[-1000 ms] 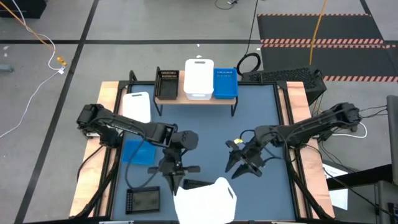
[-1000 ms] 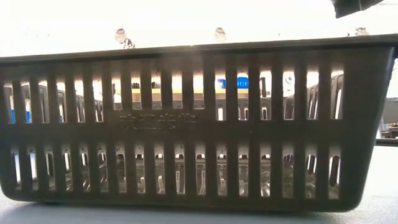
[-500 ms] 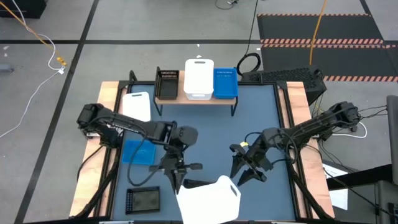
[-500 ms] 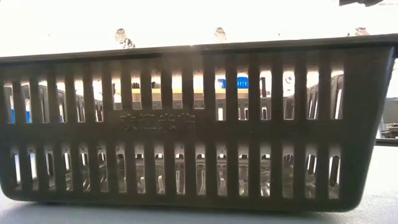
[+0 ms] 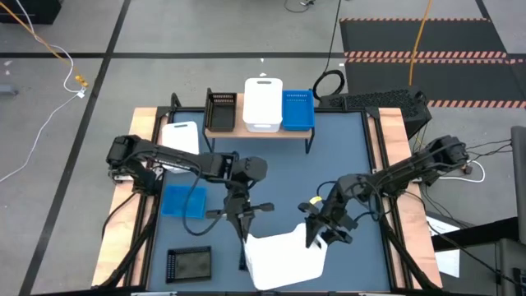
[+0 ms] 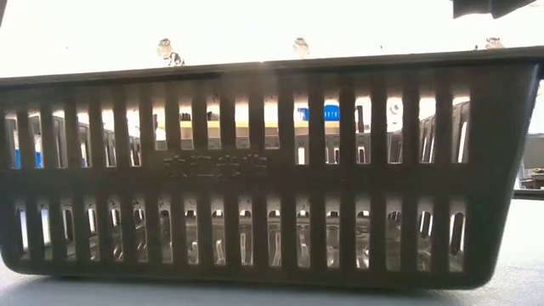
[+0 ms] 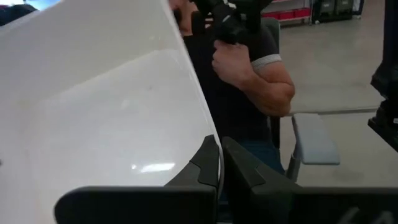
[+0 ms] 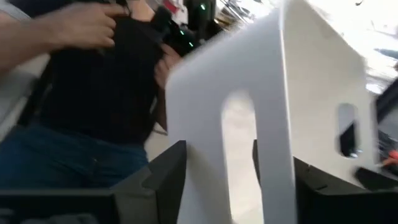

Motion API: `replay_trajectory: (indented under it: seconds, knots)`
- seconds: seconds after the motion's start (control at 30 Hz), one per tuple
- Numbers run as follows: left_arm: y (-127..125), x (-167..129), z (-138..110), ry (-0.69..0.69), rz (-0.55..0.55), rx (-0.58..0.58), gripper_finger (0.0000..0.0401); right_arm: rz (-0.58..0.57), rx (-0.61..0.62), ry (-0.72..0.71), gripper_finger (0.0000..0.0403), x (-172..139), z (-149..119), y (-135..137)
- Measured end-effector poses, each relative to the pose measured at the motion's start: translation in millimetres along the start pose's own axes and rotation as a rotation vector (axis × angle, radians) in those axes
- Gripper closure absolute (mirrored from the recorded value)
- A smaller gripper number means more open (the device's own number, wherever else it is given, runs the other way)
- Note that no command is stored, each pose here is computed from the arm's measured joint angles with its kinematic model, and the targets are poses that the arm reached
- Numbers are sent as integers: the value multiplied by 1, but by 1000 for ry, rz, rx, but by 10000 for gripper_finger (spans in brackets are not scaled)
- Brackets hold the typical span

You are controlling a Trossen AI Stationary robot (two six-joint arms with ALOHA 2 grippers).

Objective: Stack baskets on shelf by color
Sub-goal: Stack the right white bin on top of the other white bin on the shelf

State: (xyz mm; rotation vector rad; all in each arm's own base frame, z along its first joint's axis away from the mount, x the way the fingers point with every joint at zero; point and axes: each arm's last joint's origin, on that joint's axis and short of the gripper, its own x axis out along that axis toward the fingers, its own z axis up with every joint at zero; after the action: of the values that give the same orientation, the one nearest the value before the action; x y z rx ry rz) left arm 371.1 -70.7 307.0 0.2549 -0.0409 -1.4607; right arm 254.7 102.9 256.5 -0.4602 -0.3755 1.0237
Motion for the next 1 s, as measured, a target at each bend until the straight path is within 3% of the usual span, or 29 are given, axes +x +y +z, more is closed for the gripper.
replay_trajectory:
  seconds: [0.37, 0.53, 0.77, 1.0]
  knots:
    - [9, -25, -5, 3, 66, -16, 390, 76, 44, -17, 362, 1, 0, 4]
    - [13, -43, -6, 6, 120, -39, 389, 100, 47, -27, 398, 1, 0, 5]
    - [17, -58, -9, 46, 235, -204, 305, 87, 107, -20, 401, 1, 0, 4]
    - [15, -56, 11, 63, 376, -333, 207, 14, 120, 22, 402, 0, -1, 3]
